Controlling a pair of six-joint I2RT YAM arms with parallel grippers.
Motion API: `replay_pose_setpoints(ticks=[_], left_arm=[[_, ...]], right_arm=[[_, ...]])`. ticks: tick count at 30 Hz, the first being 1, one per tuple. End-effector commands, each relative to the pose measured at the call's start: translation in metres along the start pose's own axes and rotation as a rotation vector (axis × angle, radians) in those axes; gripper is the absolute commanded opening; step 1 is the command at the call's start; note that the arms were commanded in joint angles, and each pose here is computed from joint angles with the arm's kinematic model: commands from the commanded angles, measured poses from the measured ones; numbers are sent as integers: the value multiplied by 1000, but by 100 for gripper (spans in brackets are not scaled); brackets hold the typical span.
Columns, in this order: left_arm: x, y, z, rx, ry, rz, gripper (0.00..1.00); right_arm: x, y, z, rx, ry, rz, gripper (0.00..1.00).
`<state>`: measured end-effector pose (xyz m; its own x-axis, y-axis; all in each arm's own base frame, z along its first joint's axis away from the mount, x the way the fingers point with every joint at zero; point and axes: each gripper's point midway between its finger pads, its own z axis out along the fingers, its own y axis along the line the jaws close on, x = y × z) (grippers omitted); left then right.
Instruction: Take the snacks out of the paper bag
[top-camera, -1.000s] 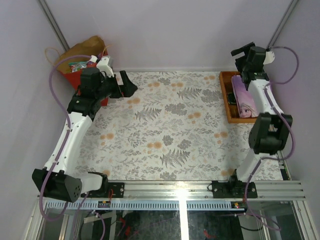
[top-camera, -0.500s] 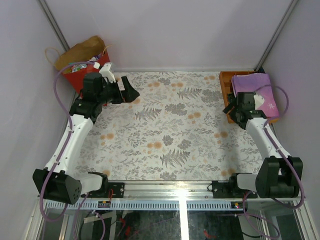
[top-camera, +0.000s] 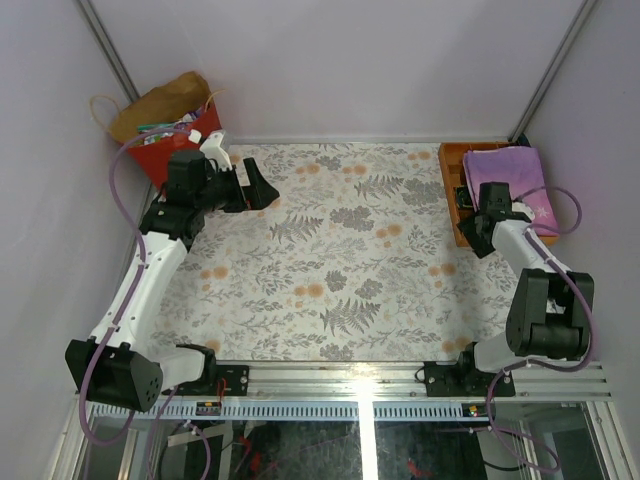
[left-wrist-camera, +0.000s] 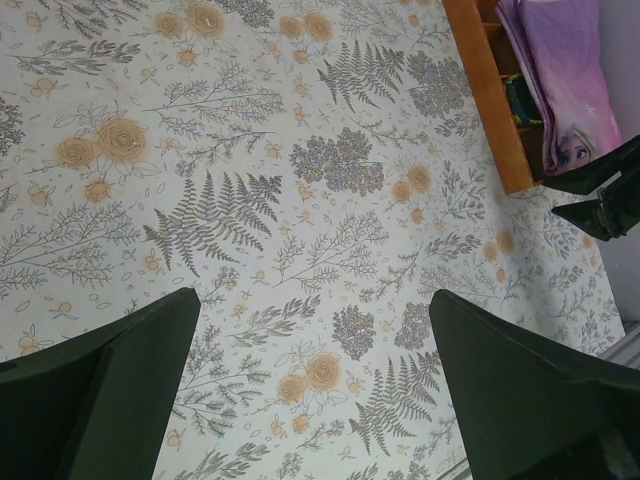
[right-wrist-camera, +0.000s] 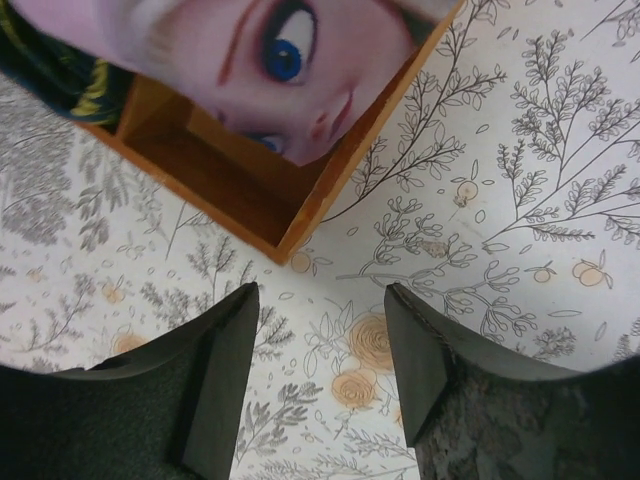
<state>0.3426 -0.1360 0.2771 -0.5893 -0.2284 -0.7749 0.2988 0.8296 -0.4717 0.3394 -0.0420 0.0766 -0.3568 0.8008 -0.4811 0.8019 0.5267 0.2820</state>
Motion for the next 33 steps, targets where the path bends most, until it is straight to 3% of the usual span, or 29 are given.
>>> replay_pose_setpoints(ticks=[1,12,18,33], left_arm=[[-6,-3,-1,15,-26,35,100],[-1,3,5,0,-7,33,100],[0,6,10,-4,5,28,100],[6,11,18,-12,34,11,100]], right_arm=[[-12,8,13,28,-16,97,59],[-21,4,35,55,-49,132,55],[-42,8,27,36,-135,128,57],[-6,-11,59,136,23,151,60]])
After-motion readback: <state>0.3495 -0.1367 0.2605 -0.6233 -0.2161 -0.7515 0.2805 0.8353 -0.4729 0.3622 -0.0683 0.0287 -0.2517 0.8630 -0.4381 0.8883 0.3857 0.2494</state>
